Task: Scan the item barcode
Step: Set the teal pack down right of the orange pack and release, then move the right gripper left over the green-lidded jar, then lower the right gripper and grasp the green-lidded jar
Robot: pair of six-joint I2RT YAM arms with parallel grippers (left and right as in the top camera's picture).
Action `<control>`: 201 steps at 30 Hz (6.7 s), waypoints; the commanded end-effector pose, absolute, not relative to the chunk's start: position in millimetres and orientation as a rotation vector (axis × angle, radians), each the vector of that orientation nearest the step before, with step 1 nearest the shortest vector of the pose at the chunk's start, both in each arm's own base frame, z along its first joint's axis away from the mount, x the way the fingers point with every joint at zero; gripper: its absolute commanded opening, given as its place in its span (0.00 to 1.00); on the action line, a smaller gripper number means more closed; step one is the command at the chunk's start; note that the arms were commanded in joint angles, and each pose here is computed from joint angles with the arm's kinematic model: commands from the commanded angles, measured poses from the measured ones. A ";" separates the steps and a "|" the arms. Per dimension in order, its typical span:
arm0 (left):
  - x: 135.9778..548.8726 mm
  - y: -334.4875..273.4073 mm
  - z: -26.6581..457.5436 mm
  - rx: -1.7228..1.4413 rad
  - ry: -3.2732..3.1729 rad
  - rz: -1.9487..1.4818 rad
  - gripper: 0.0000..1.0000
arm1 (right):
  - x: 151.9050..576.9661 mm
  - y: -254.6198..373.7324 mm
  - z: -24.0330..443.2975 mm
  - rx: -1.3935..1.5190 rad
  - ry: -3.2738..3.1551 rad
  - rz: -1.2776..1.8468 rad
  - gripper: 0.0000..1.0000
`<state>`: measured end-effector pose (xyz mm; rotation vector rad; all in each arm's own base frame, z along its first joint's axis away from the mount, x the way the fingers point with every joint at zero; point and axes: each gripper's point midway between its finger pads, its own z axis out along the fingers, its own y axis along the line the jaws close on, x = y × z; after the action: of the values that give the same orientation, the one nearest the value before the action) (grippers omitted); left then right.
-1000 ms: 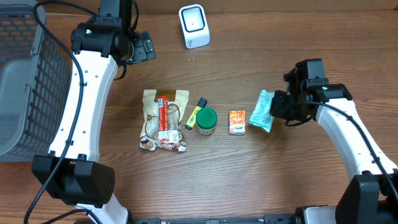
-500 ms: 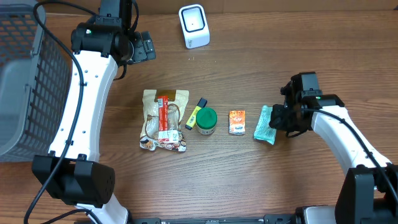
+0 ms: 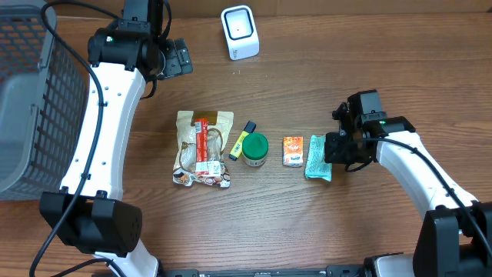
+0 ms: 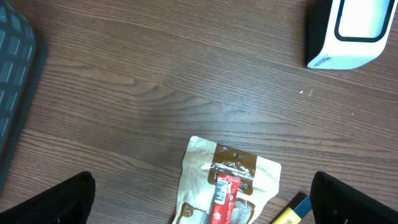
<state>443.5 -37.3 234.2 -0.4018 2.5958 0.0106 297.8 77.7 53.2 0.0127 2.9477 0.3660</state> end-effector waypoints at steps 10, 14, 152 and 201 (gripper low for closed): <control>442.7 -36.8 253.2 -0.381 2.551 0.008 1.00 | 305.9 81.3 66.7 -0.021 2.925 0.383 0.73; 442.7 -36.8 253.0 -0.381 2.552 0.008 1.00 | 315.5 82.6 95.5 -0.018 2.914 0.384 0.75; 442.7 -36.8 253.2 -0.381 2.551 0.008 1.00 | 314.1 257.9 42.9 -0.368 2.834 0.182 0.78; 442.7 -36.8 253.2 -0.381 2.551 0.008 1.00 | 305.1 273.8 49.8 -0.394 2.882 0.320 0.55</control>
<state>443.5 -36.9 234.2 -0.4025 2.5955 0.0136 306.8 264.7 41.8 -0.3890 2.8747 0.2542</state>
